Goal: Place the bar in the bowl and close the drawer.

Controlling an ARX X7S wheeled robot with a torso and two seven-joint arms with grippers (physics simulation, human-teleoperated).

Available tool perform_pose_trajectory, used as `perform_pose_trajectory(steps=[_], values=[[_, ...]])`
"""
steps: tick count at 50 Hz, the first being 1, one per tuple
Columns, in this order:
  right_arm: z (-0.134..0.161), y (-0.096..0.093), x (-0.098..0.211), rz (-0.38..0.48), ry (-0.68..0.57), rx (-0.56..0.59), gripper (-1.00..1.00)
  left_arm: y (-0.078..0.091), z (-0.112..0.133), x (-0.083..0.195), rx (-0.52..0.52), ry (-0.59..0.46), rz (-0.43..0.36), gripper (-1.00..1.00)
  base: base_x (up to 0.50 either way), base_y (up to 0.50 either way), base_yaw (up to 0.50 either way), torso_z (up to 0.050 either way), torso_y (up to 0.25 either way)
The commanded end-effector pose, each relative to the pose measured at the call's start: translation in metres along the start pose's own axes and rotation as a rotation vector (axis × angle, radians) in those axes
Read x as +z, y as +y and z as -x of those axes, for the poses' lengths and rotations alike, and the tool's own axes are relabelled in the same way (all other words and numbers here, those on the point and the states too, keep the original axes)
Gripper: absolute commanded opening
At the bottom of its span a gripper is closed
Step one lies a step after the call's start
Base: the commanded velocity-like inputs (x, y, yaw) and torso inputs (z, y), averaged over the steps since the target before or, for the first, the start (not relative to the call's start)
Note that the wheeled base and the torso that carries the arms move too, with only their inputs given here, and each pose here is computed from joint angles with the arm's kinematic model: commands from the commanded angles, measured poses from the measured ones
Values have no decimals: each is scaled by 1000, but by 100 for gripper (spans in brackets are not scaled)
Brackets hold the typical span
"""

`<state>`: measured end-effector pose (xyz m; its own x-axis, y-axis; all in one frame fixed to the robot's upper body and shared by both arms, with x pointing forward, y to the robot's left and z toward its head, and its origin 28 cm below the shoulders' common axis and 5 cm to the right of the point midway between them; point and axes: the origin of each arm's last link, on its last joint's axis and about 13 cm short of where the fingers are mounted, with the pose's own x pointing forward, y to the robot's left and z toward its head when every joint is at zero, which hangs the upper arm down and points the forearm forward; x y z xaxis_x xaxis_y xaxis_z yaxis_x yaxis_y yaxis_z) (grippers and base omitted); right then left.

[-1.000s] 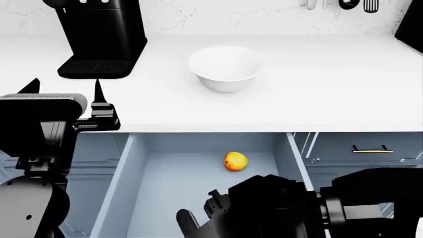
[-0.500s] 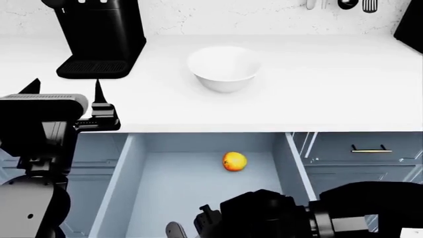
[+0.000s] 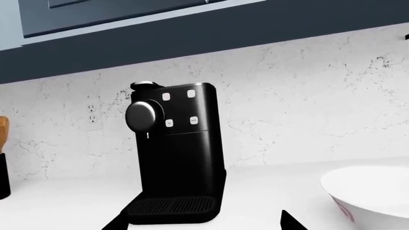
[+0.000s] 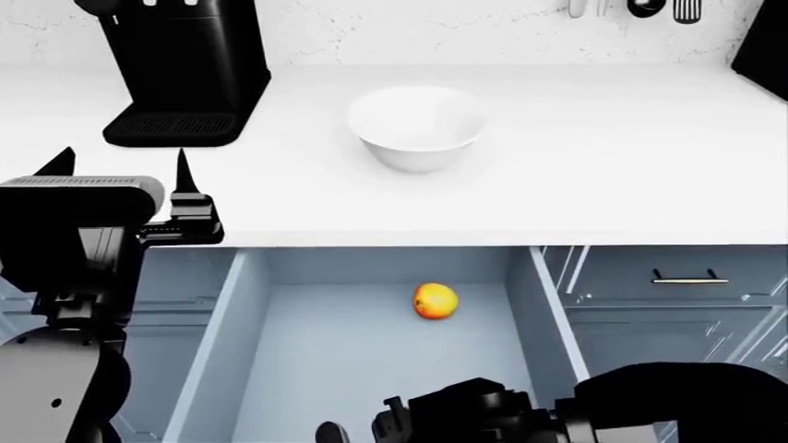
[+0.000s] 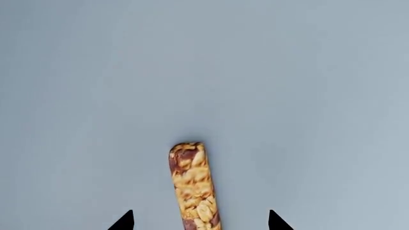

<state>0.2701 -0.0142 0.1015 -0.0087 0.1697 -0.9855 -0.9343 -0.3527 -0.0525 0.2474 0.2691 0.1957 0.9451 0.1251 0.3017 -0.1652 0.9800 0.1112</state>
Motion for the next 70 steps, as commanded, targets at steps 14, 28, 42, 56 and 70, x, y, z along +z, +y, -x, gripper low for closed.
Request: perform_pose_trajectory(steps=[14, 28, 42, 56, 70], values=[[-21, 4, -3, -20, 38, 1, 100, -3, 9, -13, -19, 63, -13, 100, 0, 0, 0, 0, 0], [-30, 7, -2, -35, 45, 27, 100, -2, 9, -14, -16, 64, -13, 100, 0, 0, 0, 0, 0], [-37, 3, -6, -37, 80, 22, -100, -1, 13, -17, -11, 72, -13, 100, 0, 4, 4, 0, 0], [-35, 2, -7, -36, 96, 14, -100, 1, 14, -17, -5, 70, -14, 100, 0, 5, 5, 0, 0], [-14, 3, -7, -17, 99, 2, -100, 0, 13, -17, -4, 72, -15, 100, -1, 8, 8, 0, 0]])
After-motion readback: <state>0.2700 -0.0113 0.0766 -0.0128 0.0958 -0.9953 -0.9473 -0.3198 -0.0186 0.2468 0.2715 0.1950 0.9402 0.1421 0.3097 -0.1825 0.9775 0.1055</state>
